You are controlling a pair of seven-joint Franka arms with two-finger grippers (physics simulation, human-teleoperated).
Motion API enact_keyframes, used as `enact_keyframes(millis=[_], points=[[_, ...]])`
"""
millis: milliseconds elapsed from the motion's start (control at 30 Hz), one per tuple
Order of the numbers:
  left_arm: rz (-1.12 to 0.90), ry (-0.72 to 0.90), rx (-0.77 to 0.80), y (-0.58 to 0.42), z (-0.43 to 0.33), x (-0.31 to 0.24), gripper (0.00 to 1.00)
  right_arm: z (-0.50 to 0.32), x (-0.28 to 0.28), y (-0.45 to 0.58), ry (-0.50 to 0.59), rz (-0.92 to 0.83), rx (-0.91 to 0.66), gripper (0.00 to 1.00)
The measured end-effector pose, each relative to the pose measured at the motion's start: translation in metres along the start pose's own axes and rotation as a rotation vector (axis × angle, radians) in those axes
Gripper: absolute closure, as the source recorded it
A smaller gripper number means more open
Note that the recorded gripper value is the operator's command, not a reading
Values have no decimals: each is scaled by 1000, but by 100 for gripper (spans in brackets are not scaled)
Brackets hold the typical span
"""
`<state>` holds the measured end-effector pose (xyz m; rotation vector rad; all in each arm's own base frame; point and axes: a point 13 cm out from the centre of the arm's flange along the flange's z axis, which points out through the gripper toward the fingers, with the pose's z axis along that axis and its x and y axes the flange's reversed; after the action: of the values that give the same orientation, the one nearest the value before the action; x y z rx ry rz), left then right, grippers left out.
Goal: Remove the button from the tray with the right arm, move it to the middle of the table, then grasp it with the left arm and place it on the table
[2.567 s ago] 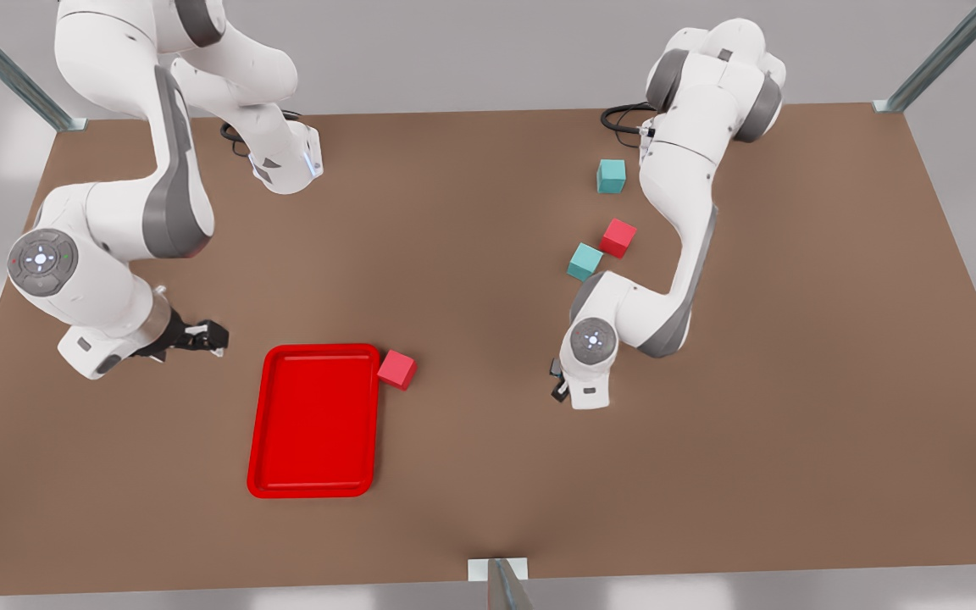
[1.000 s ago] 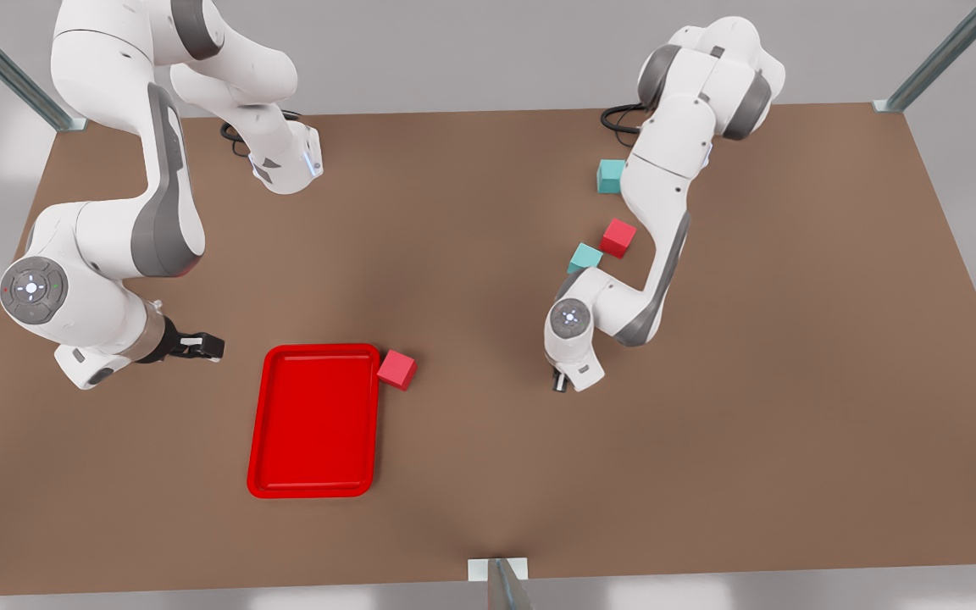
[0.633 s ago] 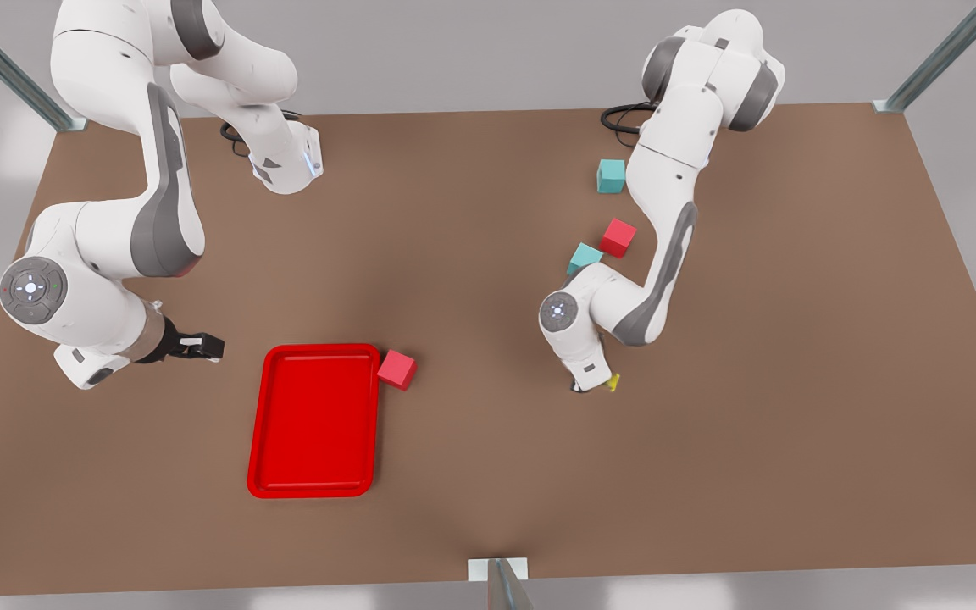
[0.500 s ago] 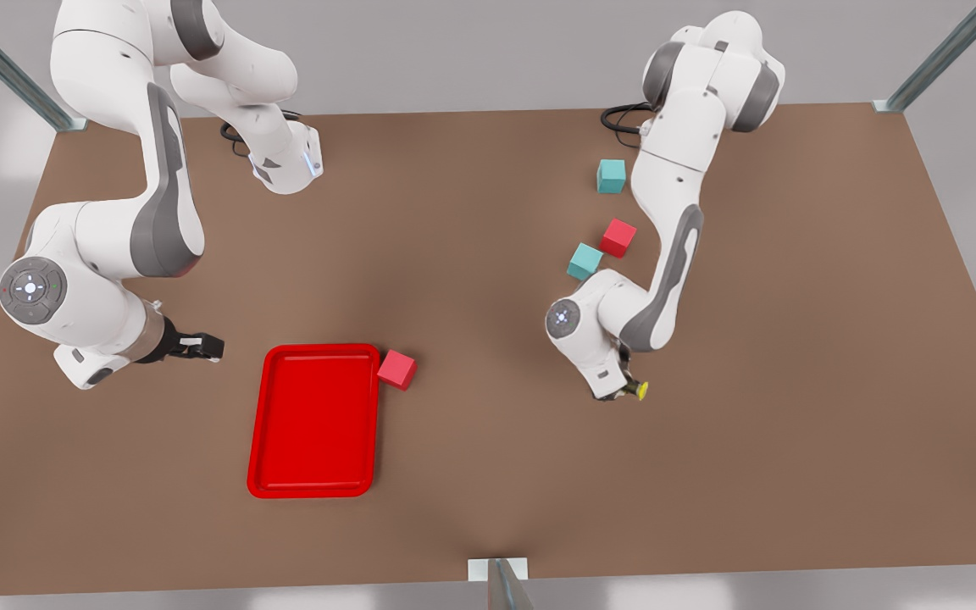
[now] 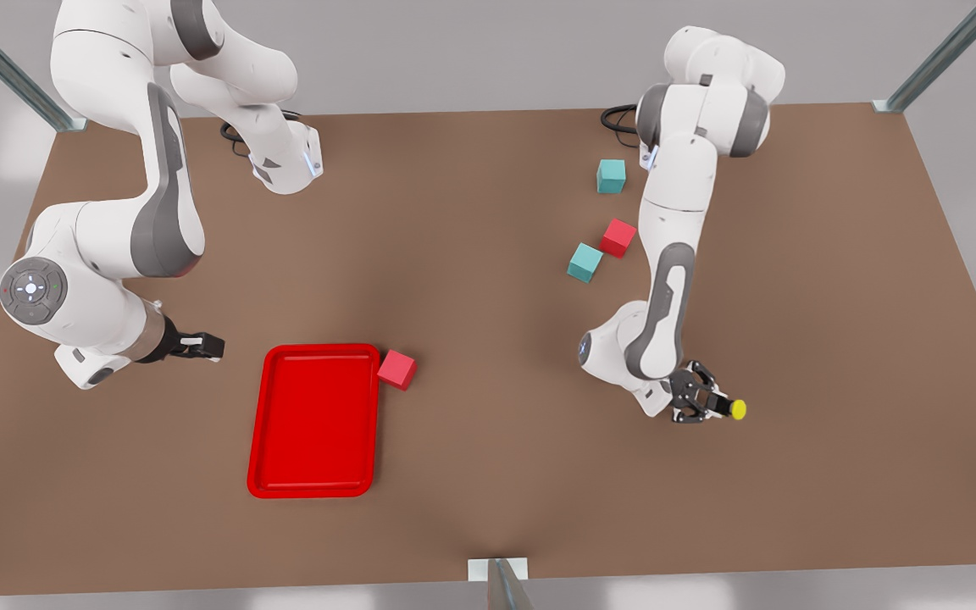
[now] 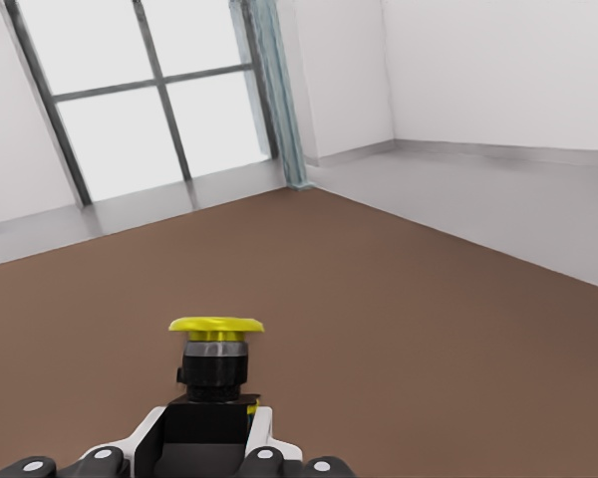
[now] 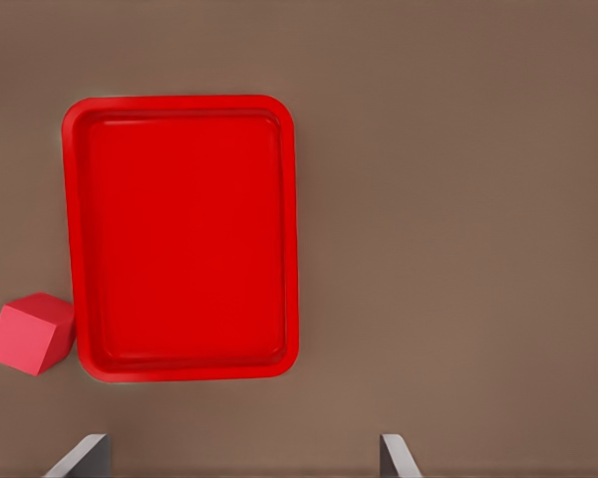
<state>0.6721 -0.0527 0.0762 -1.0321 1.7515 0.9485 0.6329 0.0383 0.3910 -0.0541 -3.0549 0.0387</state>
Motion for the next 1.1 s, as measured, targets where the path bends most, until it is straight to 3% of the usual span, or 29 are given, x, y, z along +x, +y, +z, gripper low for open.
enact_keyframes(millis=[800, 833, 867, 900, 1100], points=[[-240, -73, 6, 10, 0, 48, 58, 0, 0, 0, 1, 0, 0, 0], [-245, -74, 7, 10, -1, 49, 51, 0, 0, 0, 1, 1, 0, 0], [-249, -76, 8, 10, -1, 50, 22, 0, 0, 0, 1, 1, 0, 0], [-254, -78, 10, 10, -2, 50, 0, 0, 0, 0, 1, 1, 0, 0], [-272, -89, 34, 8, -24, 55, 0, 0, 0, 0, 1, 1, 0, 0]])
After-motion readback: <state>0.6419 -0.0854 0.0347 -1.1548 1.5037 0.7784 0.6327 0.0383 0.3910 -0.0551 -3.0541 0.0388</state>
